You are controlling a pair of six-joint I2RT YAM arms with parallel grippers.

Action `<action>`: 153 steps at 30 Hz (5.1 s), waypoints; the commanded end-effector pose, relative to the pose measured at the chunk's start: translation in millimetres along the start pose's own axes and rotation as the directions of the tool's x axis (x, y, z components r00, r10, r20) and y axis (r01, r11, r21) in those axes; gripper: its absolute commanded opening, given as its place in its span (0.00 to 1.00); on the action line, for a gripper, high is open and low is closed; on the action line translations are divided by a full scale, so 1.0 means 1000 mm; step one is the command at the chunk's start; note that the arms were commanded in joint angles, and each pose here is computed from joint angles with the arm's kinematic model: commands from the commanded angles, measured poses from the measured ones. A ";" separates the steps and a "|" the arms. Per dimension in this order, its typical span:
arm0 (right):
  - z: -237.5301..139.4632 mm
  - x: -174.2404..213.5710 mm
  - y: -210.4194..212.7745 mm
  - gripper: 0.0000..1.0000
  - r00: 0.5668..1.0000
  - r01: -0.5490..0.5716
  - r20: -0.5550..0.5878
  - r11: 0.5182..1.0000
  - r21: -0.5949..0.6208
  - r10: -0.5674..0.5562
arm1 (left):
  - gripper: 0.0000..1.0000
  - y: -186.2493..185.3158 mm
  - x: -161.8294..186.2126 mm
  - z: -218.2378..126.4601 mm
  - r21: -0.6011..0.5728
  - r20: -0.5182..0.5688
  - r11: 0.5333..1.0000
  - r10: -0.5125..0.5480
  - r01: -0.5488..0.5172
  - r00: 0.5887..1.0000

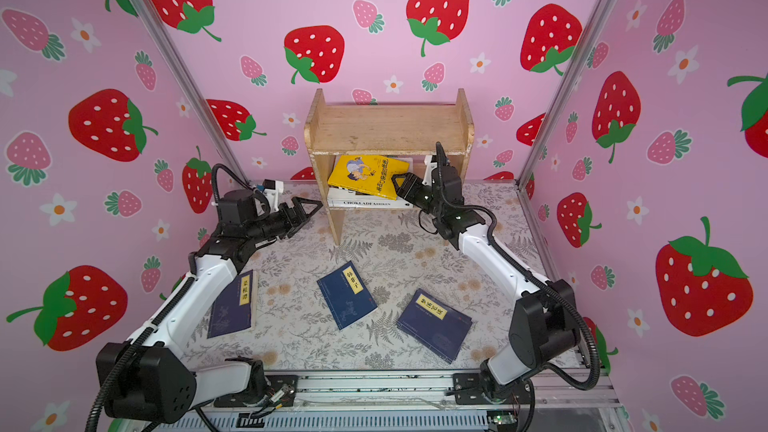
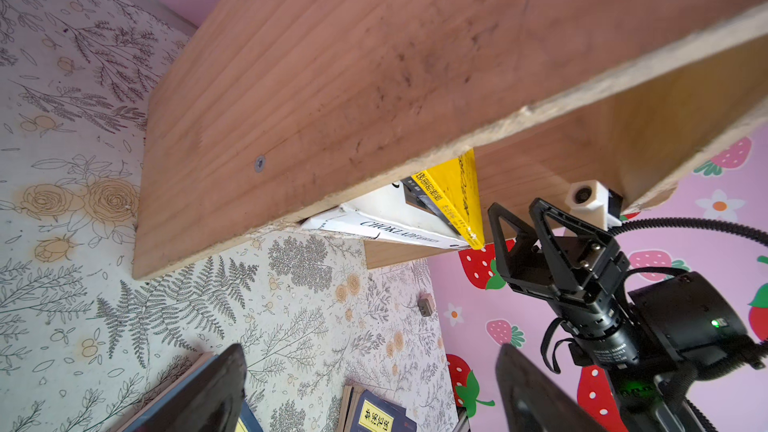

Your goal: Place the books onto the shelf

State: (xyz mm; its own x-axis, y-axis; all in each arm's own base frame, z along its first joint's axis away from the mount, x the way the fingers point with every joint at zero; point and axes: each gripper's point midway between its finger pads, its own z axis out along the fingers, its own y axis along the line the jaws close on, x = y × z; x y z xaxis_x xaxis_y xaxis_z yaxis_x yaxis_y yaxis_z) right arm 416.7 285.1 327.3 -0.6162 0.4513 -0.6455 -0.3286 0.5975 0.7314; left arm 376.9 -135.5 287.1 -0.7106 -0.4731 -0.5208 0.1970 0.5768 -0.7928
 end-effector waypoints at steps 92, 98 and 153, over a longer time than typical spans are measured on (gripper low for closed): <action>0.017 0.017 0.090 0.41 0.992 -0.120 -0.021 0.902 -0.415 0.122 | 0.86 -0.064 -0.041 0.071 0.284 0.297 0.872 -0.476 0.400 0.828; 0.017 0.016 0.090 0.41 0.993 -0.117 -0.017 0.902 -0.415 0.120 | 0.88 -0.076 -0.037 0.066 0.293 0.257 0.860 -0.491 0.417 0.832; 0.024 0.032 0.087 0.42 0.984 -0.176 -0.112 0.873 -0.454 0.140 | 0.35 -0.054 -0.062 0.124 0.330 0.411 0.812 -0.582 0.481 0.702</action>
State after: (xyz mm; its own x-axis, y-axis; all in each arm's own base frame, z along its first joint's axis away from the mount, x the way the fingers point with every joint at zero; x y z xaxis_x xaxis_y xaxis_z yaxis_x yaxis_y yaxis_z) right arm 406.4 354.7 329.8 -0.7350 0.4804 -0.4786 -0.4080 0.2505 0.8780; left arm 492.7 -211.0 298.9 -0.3177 -0.9474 -0.0382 -0.0206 0.0472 -0.9987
